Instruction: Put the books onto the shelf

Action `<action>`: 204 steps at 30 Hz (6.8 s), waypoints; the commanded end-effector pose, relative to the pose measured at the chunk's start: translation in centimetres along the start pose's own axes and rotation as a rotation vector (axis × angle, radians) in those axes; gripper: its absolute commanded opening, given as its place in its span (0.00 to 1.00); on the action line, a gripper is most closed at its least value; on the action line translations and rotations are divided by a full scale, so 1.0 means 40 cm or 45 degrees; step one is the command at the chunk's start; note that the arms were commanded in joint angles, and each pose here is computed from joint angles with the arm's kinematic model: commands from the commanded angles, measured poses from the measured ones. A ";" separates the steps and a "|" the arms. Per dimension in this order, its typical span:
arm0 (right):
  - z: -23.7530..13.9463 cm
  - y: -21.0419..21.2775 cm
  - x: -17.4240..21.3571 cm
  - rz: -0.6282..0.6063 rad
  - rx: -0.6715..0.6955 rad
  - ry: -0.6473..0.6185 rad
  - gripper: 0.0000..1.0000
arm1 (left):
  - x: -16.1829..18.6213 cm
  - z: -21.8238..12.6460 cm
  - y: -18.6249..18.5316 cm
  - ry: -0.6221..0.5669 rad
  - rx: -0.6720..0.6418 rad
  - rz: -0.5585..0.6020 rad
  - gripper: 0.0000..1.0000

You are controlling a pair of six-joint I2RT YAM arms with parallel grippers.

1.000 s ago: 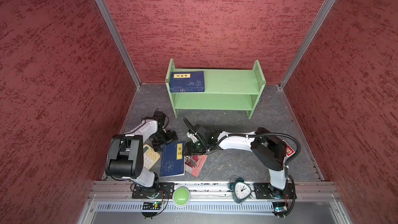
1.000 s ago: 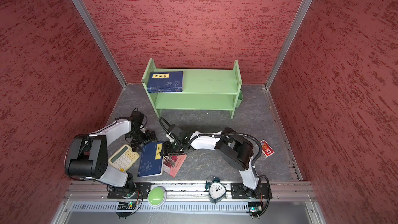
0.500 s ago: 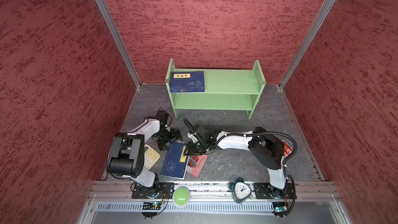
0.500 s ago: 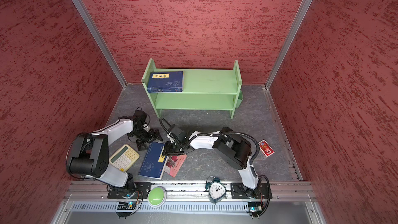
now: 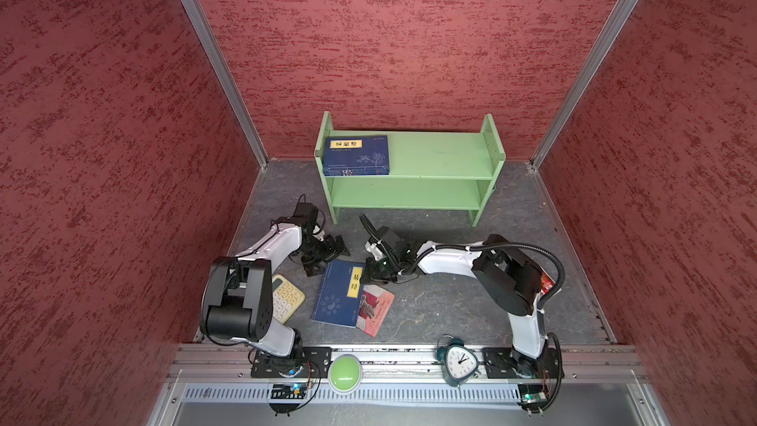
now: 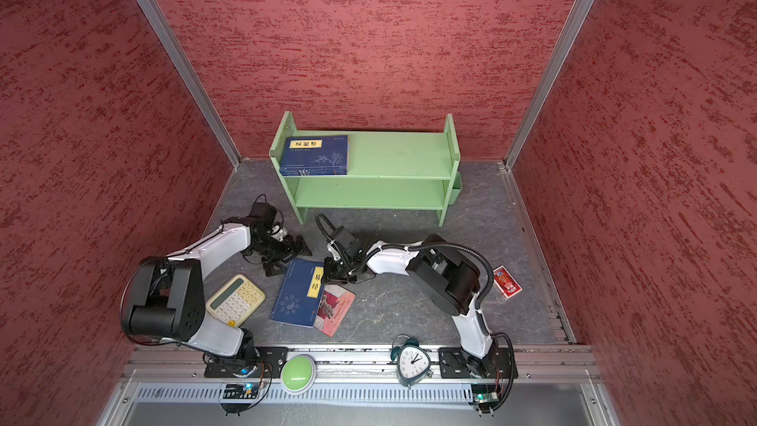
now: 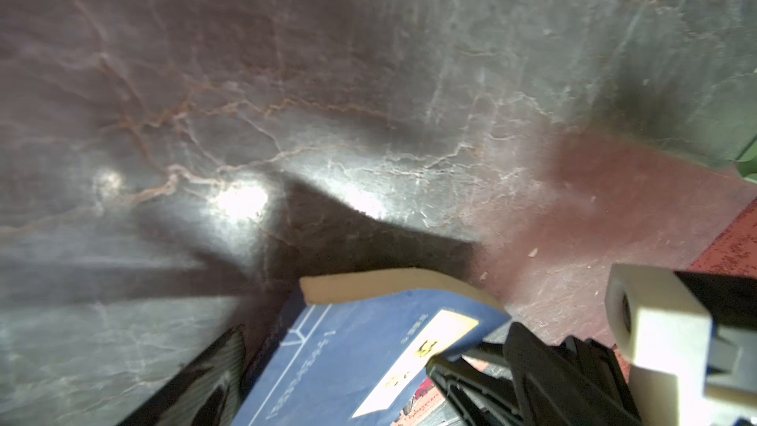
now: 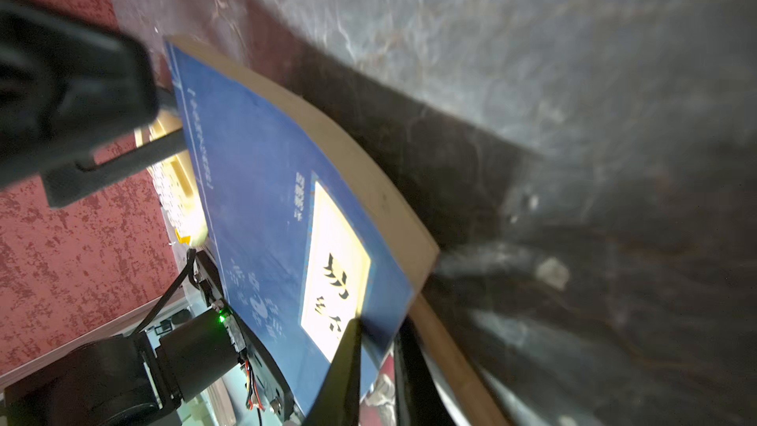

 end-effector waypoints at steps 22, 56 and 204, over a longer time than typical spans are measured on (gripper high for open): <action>-0.024 -0.015 -0.059 0.020 -0.096 -0.104 0.43 | 0.032 0.025 0.070 0.028 -0.092 0.030 0.95; -0.011 -0.024 -0.089 0.086 -0.369 -0.159 0.34 | 0.034 0.053 0.028 0.122 0.116 -0.062 0.93; -0.775 0.488 -0.310 -0.211 -1.157 -1.019 0.70 | -0.071 -0.807 -0.510 -0.579 1.473 0.023 0.00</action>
Point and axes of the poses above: each gripper's point midway between its finger pads, its own z axis out along the fingers, its own y axis along the line the jaws close on, x = y × z, the point moved 4 cm from there along -z, back along the fingers, and after that the axes turned 7 degrees about -z, right-handed, at the moved point
